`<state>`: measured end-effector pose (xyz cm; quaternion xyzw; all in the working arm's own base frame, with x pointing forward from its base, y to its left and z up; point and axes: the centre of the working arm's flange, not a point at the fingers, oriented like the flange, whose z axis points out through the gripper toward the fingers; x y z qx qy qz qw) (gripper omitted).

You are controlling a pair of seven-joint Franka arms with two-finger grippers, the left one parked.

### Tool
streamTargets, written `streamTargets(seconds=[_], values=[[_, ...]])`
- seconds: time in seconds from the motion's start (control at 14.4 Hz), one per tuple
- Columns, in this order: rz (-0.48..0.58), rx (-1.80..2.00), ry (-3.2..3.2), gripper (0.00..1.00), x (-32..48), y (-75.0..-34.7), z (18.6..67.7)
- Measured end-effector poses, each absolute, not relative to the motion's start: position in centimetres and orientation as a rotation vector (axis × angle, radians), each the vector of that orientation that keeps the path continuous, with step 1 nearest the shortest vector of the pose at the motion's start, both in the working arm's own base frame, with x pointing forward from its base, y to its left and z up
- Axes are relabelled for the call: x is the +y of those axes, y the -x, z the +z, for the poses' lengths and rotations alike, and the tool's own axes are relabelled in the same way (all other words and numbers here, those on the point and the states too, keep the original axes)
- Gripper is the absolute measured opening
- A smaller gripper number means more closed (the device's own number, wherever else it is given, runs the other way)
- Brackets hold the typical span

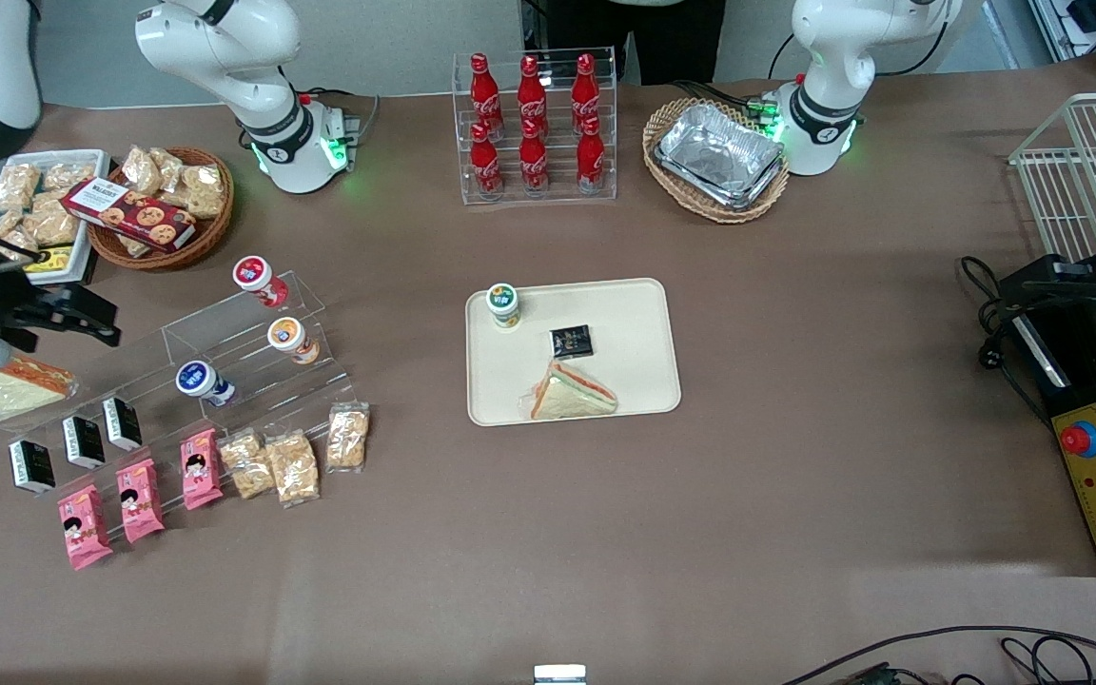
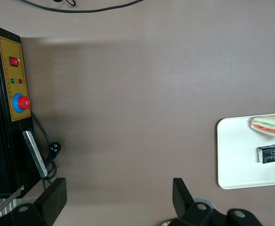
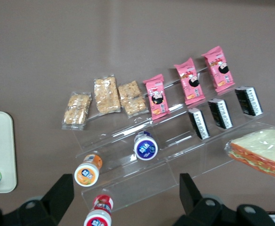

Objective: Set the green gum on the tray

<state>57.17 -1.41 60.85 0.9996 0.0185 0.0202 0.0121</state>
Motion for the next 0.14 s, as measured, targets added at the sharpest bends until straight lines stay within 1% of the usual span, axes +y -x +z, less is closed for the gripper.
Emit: streamTargets(seconds=[0.14], values=[[0.071, 0.056, -3.116, 1.00, -1.84, -56.90, 61.29]])
